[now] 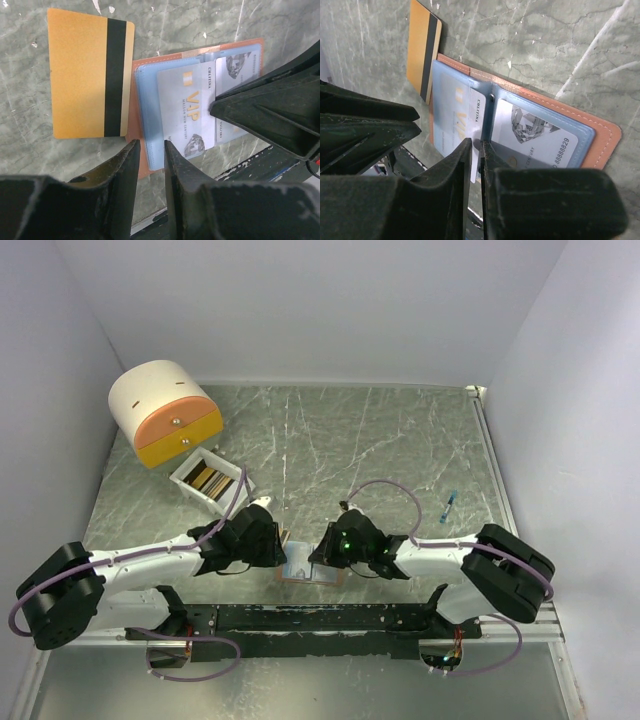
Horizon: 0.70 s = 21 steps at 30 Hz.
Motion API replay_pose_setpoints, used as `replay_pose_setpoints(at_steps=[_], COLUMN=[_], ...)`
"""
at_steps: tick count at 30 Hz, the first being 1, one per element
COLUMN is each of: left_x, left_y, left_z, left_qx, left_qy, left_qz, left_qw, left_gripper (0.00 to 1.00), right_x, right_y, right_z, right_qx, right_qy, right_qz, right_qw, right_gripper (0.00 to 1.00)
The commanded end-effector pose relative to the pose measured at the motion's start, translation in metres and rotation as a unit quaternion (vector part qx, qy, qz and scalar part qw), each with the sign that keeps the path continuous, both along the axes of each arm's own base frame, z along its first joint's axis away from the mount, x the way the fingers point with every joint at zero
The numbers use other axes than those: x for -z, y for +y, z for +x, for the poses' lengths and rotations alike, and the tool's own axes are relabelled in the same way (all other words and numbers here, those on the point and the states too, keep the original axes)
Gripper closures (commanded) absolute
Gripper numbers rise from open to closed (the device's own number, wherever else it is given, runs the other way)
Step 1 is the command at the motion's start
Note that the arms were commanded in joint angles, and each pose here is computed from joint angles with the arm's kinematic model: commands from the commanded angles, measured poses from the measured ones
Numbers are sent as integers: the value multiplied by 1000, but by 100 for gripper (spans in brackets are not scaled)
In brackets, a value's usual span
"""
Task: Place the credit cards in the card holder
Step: Insert the credit card into the card holder.
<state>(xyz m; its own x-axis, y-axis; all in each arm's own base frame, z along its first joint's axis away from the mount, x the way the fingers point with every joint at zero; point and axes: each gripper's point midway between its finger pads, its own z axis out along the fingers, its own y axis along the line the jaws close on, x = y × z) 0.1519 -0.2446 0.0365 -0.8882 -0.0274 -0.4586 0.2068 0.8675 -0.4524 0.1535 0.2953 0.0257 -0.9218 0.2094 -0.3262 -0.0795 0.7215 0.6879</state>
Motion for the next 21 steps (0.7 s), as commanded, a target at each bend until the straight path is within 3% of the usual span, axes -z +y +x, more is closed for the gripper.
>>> replay_pose_setpoints(at_steps=[1,8,21], left_x=[-5,-6,2], left_y=[-10,-9,-5], left_z=[-2,-3,-7], left_qx=[18,15,8], left_qy=[-4,-4,8], left_qz=[-21,-24,-18], left_qw=[1000,1000,1000], left_gripper=[65,71,69], right_x=[1,1,-8], right_y=[4,11,21], right_z=[2,0,-4], right_qx=[1,4,13], right_qy=[-6,2,10], right_qz=[-2,7,52], right_qw=[1000,1000,999], right_gripper=[88,92,92])
